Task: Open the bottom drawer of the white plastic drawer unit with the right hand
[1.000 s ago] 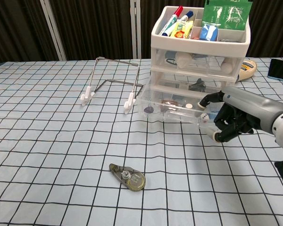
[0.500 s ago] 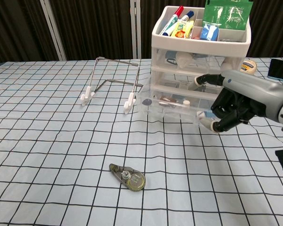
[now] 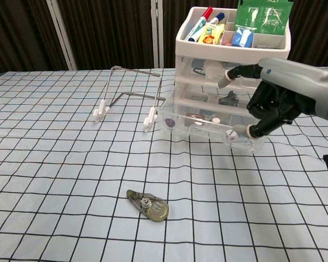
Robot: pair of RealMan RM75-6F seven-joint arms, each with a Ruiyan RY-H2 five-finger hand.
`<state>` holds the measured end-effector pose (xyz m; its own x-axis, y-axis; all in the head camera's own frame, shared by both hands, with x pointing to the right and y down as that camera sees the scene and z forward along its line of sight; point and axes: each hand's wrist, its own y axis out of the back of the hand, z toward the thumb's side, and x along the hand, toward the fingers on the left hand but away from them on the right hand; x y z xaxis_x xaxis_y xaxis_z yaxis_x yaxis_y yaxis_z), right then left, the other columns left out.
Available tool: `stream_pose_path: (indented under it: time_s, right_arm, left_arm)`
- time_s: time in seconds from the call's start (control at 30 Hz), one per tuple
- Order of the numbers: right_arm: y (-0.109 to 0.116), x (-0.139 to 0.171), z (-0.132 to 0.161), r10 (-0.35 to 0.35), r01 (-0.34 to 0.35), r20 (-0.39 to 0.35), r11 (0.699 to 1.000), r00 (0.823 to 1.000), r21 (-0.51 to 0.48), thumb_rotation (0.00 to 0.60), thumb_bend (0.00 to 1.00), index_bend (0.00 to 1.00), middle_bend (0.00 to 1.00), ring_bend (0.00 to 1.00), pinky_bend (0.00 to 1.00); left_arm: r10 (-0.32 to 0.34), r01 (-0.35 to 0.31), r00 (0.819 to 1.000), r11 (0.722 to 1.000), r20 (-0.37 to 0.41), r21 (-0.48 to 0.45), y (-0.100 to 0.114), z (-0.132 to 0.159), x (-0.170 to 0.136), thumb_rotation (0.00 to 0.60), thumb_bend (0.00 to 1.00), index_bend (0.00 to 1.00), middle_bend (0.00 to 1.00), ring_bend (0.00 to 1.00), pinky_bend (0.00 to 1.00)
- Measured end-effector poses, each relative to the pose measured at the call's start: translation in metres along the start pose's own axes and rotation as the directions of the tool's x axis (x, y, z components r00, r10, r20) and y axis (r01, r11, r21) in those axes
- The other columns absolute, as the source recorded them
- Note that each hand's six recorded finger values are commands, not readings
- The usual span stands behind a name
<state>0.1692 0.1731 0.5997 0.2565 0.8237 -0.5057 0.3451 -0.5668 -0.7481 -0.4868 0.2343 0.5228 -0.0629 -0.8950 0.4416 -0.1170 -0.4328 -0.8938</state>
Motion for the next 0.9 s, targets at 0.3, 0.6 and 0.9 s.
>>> stream_pose_path:
  time_s: [0.3,0.6,0.9]
  right_arm:
    - [0.016,-0.029,0.008,0.002,0.004,-0.048,0.992,0.999,0.129,0.600,0.10,0.34,1.00,1.00,0.86]
    - [0.018,-0.059,0.010,0.025,0.013,-0.117,0.949,0.993,0.315,0.600,0.06,0.40,1.00,1.00,0.90]
    - [0.015,-0.077,0.010,0.025,0.048,-0.174,0.914,0.984,0.404,0.600,0.06,0.47,1.00,1.00,0.90]
  left_arm:
    - [0.028,-0.028,1.000,1.000,-0.003,-0.003,0.004,0.000,0.001,0.600,0.10,0.00,0.00,0.00,0.00]
    - [0.050,-0.050,0.999,0.999,-0.007,-0.004,0.006,0.000,0.001,0.600,0.10,0.00,0.00,0.00,0.00]
    - [0.046,-0.046,0.999,0.999,-0.016,0.001,0.004,-0.002,0.003,0.600,0.10,0.00,0.00,0.00,0.00]
